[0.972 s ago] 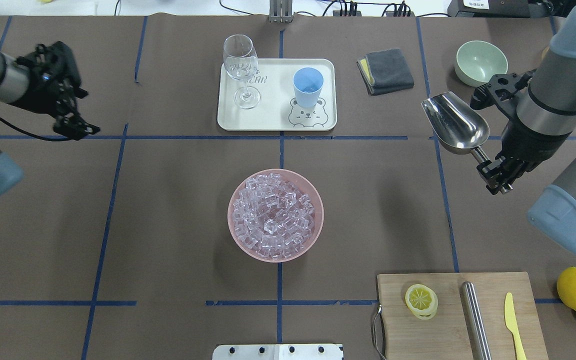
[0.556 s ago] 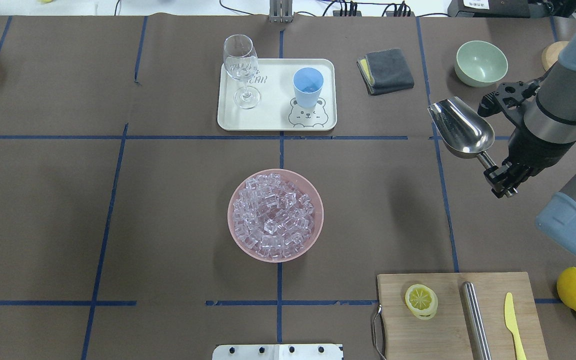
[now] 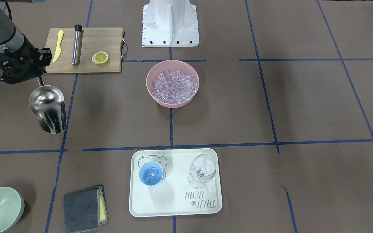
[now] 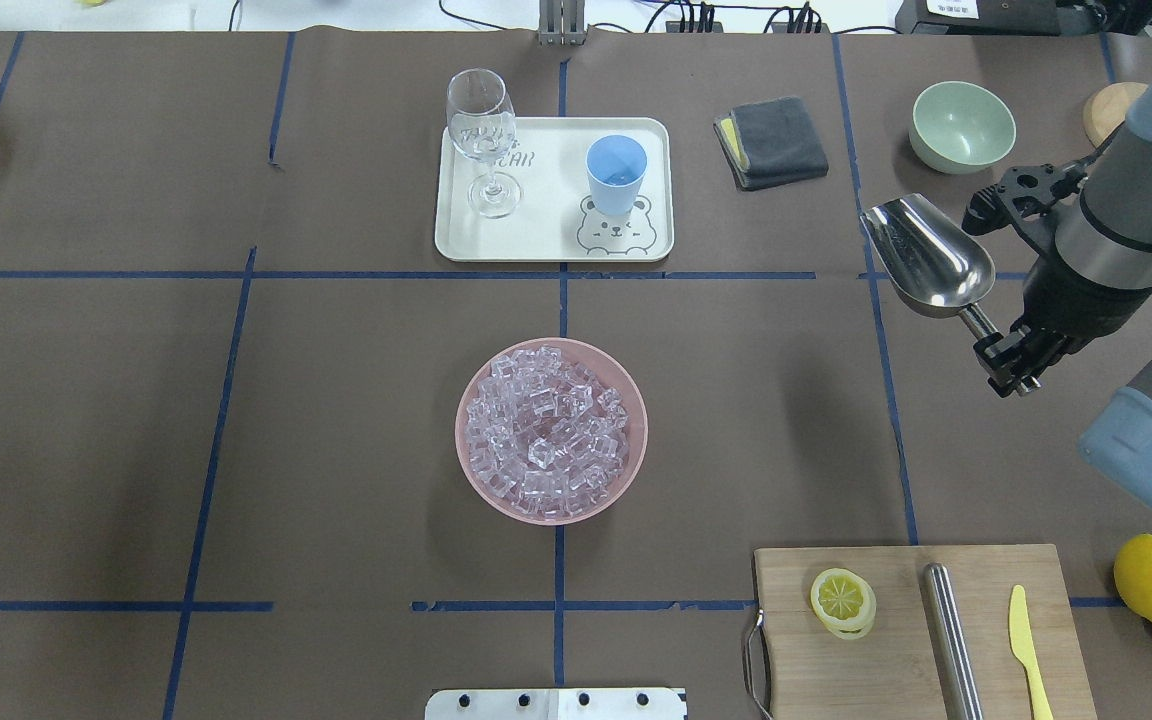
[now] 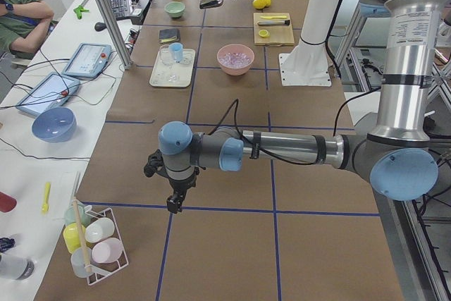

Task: Put ice in cup with scoop
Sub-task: 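Carry the scoop back and lower it to its spot on the table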

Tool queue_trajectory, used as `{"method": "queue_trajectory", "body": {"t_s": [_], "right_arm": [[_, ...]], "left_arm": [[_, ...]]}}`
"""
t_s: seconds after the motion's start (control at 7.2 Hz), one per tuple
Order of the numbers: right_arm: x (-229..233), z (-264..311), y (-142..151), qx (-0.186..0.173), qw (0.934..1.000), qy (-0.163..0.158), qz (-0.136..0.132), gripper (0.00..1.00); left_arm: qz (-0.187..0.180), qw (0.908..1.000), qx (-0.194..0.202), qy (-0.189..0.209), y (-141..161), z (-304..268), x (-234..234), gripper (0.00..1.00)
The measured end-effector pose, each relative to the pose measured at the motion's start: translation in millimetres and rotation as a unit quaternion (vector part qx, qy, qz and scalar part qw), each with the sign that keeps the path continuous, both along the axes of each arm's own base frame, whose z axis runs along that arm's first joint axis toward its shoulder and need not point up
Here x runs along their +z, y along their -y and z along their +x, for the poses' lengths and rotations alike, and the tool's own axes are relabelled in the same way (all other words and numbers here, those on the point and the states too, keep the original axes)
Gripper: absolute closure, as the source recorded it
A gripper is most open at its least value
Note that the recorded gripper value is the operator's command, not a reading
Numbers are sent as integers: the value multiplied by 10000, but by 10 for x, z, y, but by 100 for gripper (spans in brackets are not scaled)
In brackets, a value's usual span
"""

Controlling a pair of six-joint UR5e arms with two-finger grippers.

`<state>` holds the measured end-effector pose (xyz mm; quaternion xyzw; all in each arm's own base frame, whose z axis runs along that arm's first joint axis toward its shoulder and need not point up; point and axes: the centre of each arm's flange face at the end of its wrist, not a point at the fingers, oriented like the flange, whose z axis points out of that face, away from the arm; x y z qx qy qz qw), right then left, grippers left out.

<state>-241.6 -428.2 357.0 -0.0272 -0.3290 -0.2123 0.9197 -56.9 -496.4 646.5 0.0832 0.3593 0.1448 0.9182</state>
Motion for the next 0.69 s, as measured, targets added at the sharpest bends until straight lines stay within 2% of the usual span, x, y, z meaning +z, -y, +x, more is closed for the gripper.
{"method": "queue_trajectory", "body": {"t_s": [0.28,0.42,0.69], "right_arm": [[279,82,-105,288,9995,127,4,100],[469,137,-192,613,9979,167,-148,100],[849,176,-450,1286,9896,273,-590,100]], "left_arm": [[-116,9991,-123,-382,-197,-82,94,0],[-122,9989,-144,-432,-217,-96,100,0],[-99,9988,-145,-455,-214,-99,82,0]]}}
